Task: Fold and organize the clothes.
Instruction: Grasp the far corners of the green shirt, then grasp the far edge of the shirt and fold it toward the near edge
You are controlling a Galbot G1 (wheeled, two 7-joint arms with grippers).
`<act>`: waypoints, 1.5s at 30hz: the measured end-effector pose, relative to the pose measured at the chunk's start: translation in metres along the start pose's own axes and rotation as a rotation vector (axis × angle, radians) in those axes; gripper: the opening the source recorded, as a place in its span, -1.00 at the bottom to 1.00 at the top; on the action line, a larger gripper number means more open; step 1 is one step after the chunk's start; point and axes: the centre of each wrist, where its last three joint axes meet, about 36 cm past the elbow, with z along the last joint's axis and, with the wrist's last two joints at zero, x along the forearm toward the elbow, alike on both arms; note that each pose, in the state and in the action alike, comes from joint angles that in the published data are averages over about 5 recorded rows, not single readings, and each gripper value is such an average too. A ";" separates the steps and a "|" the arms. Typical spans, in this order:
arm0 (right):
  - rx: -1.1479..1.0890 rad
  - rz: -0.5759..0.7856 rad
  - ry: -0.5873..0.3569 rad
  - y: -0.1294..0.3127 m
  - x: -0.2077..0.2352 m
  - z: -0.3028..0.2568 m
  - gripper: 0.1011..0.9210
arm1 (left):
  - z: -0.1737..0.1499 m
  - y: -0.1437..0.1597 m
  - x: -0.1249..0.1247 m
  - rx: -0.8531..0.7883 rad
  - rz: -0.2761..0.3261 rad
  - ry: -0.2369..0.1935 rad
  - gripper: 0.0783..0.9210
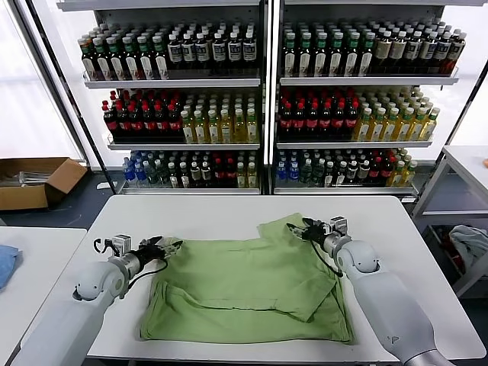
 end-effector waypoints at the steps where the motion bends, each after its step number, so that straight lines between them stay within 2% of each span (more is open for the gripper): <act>1: -0.001 0.000 -0.001 0.000 0.000 0.001 -0.09 | 0.001 -0.001 0.000 0.001 0.001 0.000 0.24; 12: -0.020 -0.003 -0.018 0.006 0.001 0.004 -0.87 | 0.007 -0.003 0.002 0.006 0.011 -0.007 -0.50; 15: -0.028 -0.002 -0.028 0.007 0.003 0.004 -0.98 | 0.005 -0.003 0.003 0.006 0.009 -0.016 -0.70; 19: -0.044 0.002 -0.048 0.007 0.008 0.002 -0.99 | -0.001 -0.001 0.007 0.006 0.004 -0.037 -0.93; 32: -0.108 -0.015 -0.158 0.017 0.052 -0.014 -0.99 | -0.016 -0.005 0.034 -0.003 0.003 -0.113 -0.97; 39: -0.120 -0.026 -0.211 0.027 0.095 -0.011 -0.99 | -0.016 -0.014 0.064 -0.032 0.000 -0.159 -0.97; 45: -0.117 -0.023 -0.235 0.042 0.142 0.004 -0.99 | -0.002 -0.029 0.093 -0.046 -0.002 -0.162 -0.97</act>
